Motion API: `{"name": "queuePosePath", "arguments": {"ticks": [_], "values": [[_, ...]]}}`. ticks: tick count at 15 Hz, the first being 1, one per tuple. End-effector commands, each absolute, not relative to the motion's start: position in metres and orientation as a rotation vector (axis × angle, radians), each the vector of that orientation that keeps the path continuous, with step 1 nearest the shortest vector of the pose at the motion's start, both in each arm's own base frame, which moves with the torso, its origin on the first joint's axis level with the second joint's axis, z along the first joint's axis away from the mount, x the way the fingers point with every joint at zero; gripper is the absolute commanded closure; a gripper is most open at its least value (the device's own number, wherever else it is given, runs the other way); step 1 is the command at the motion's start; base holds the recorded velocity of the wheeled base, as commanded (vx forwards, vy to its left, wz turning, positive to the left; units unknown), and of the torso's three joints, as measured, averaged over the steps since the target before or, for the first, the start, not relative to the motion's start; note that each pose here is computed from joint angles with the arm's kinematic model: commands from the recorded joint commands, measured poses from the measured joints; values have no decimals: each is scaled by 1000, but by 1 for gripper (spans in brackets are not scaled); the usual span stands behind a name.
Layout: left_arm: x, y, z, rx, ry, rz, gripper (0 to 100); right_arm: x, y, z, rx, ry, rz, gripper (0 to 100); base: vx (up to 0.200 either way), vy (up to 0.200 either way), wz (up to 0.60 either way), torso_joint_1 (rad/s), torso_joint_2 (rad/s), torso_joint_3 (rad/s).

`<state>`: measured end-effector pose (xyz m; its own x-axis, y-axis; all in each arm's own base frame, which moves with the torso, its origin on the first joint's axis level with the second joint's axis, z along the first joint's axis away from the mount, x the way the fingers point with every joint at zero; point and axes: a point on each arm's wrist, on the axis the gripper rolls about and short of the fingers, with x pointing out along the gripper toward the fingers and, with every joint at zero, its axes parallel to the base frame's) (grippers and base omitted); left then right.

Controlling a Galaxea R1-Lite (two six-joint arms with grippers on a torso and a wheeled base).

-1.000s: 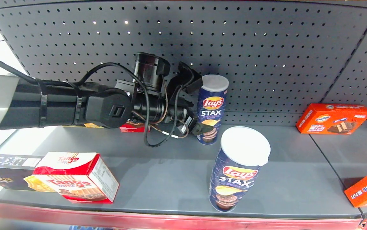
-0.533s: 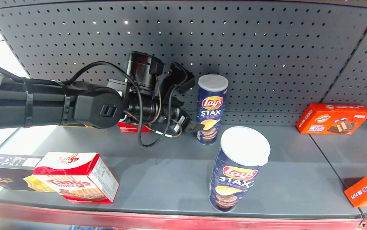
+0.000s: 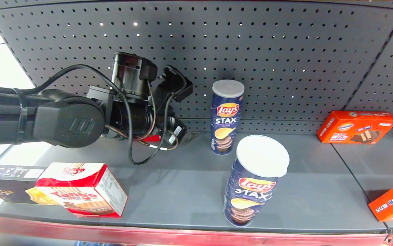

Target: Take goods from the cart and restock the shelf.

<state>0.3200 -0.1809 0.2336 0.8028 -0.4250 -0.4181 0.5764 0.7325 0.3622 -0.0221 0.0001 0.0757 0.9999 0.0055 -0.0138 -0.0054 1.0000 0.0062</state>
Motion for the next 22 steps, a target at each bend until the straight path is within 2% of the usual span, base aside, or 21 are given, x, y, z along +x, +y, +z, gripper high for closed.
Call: {"name": "queuePosePath", "arguments": {"ticks": [1, 5, 13, 22], "values": [[314, -185, 230, 503, 288, -546, 0, -22, 0, 76, 6, 15, 6, 0, 0, 0, 0, 0, 0, 0], [322, -208, 208, 498, 261, -507, 0, -22, 0, 76, 6, 15, 6, 0, 0, 0, 0, 0, 0, 0], [332, -217, 195, 480, 262, -499, 0, -22, 0, 76, 6, 15, 6, 0, 0, 0, 0, 0, 0, 0], [337, -224, 190, 481, 264, -508, 0, -22, 0, 76, 6, 15, 6, 0, 0, 0, 0, 0, 0, 0]]}}
